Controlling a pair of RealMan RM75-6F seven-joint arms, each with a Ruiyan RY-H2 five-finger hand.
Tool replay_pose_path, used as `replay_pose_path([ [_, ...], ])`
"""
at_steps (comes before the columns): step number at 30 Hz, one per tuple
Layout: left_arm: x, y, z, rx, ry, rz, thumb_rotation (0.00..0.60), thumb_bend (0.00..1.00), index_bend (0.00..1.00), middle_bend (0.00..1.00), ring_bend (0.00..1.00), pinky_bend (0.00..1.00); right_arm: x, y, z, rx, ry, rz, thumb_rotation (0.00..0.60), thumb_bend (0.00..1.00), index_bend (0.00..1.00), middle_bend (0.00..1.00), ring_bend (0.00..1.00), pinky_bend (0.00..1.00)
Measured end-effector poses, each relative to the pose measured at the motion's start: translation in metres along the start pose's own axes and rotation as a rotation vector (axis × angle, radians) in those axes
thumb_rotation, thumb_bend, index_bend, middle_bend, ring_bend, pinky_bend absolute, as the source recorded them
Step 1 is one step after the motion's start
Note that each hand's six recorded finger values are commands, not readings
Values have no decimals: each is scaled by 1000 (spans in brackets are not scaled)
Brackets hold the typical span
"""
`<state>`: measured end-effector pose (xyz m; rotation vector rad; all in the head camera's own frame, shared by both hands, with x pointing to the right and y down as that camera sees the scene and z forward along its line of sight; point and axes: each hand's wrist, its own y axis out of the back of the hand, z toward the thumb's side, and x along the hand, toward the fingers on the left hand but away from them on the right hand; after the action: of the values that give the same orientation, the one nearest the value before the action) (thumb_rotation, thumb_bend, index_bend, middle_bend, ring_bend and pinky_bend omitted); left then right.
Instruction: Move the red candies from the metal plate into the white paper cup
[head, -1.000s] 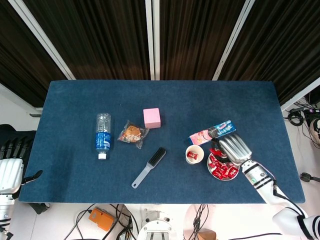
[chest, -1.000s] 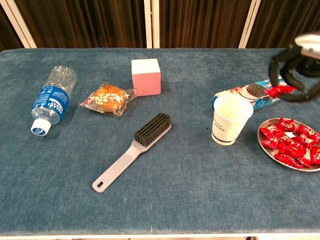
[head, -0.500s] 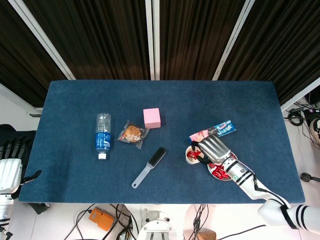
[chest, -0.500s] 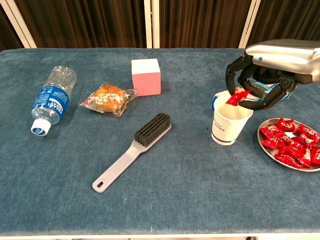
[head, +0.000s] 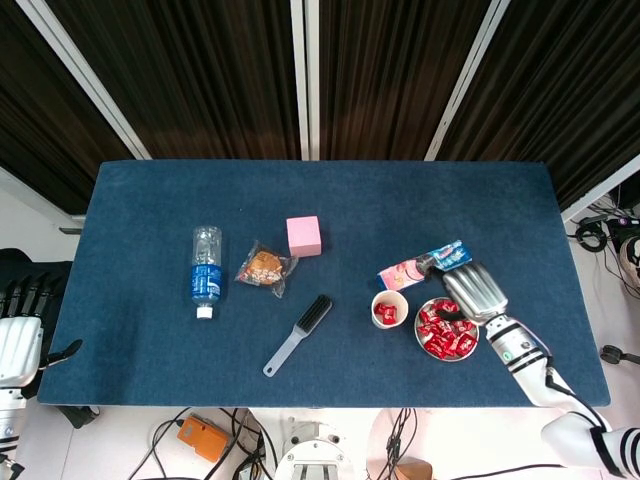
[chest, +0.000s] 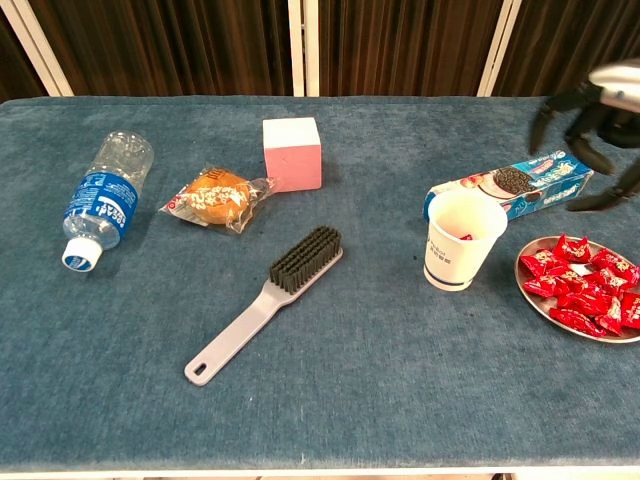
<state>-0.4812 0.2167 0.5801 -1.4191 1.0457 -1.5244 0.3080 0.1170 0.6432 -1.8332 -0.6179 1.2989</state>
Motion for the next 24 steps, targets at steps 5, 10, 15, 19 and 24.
replay_pose_path([
  [5,0,-1,2,-4,-4,0,600,0,100,57,0,0,6,-27,-32,36,-99,85,600,300,492,804,947,1000],
  [10,-1,0,2,-3,-4,3,600,0,100,57,0,0,4,-45,-37,33,-114,126,600,335,514,805,947,1000],
  [15,-2,0,2,-2,0,0,600,0,100,57,0,0,-1,-55,-36,33,-110,147,600,362,524,805,947,1000],
  [19,-2,-1,1,-2,2,-3,600,0,100,57,0,0,-5,-60,-36,29,-111,156,600,376,526,805,947,1000],
  [24,-2,-1,0,-2,6,-3,600,0,100,57,0,0,-9,-63,-37,29,-117,164,600,391,527,805,947,1000],
])
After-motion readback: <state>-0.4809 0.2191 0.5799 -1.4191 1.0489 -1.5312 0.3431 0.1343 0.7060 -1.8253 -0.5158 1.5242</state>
